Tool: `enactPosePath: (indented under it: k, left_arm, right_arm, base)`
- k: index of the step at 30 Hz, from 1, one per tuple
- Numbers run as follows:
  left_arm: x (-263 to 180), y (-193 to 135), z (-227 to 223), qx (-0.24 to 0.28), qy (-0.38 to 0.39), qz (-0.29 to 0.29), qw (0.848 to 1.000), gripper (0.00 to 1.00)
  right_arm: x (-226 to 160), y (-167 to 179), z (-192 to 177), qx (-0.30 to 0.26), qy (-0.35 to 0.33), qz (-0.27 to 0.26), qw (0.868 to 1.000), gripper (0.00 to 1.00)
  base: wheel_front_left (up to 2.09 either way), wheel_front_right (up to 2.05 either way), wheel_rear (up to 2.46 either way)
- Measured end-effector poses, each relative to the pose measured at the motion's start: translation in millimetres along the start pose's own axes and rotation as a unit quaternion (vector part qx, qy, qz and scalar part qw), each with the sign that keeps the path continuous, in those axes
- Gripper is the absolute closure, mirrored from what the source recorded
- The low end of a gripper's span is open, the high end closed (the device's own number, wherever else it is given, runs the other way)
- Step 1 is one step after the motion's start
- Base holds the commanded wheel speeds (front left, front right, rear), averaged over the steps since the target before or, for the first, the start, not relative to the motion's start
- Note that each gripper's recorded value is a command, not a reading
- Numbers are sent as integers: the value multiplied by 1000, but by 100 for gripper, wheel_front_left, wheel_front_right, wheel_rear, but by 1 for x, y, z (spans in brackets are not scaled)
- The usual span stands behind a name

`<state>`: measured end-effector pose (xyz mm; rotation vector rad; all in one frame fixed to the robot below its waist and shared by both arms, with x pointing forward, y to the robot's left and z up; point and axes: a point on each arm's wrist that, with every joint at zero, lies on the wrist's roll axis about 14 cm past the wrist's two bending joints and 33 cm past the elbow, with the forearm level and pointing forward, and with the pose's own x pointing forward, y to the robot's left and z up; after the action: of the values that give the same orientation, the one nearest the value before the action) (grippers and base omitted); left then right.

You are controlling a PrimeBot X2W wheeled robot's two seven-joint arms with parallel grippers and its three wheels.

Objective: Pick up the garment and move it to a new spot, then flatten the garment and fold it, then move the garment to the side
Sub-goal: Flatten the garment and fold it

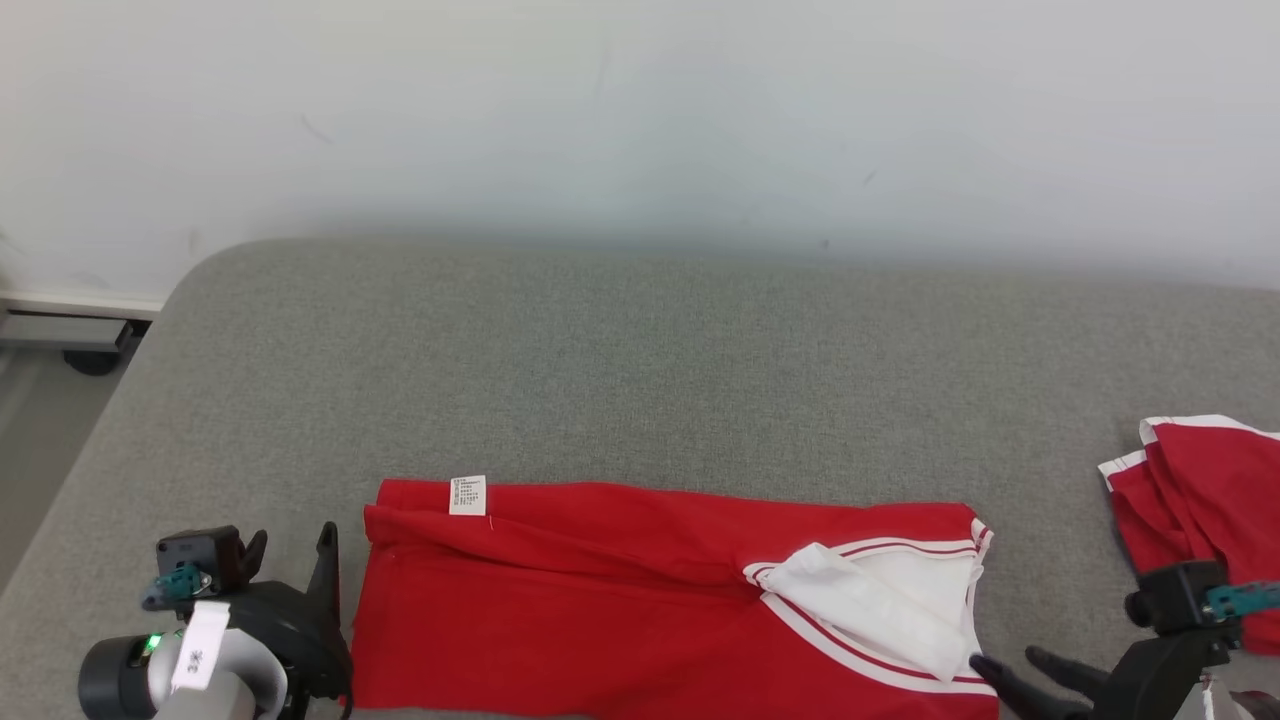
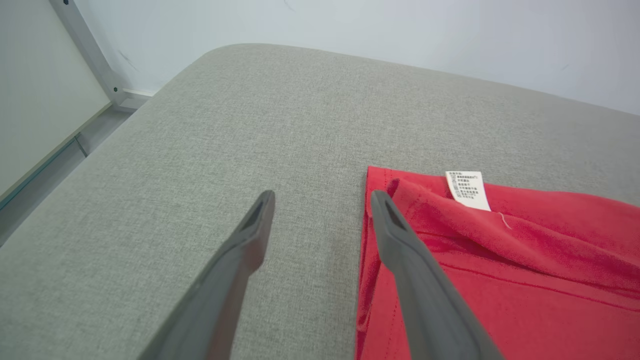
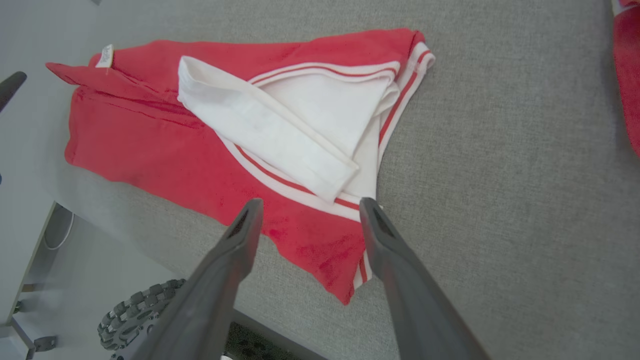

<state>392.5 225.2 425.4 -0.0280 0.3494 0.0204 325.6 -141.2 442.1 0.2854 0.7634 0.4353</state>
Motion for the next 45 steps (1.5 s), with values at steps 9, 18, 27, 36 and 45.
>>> enactPosePath:
  k: [9,18,27,36,45]
  left_arm:
    - [-22,-20,12,0,-68,-20,997,0]
    - [-49,-40,23,-14,-120,-51,991,0]
    - [-81,-43,34,-54,-167,-39,984,0]
    - [-97,-50,37,-36,-180,-68,981,0]
    - [-102,-56,48,-35,-194,-81,977,0]
  right_arm:
    - [-13,7,55,48,-182,-28,982,0]
    - [-28,0,72,81,-305,-70,946,0]
    - [-42,-9,69,89,-368,-95,921,0]
    - [-39,-12,59,92,-379,-99,916,0]
    - [-36,-16,54,92,-382,-103,914,0]
  base:
    - [0,0,0]
    - [0,0,0]
    - [0,0,0]
    - [0,0,0]
    - [0,0,0]
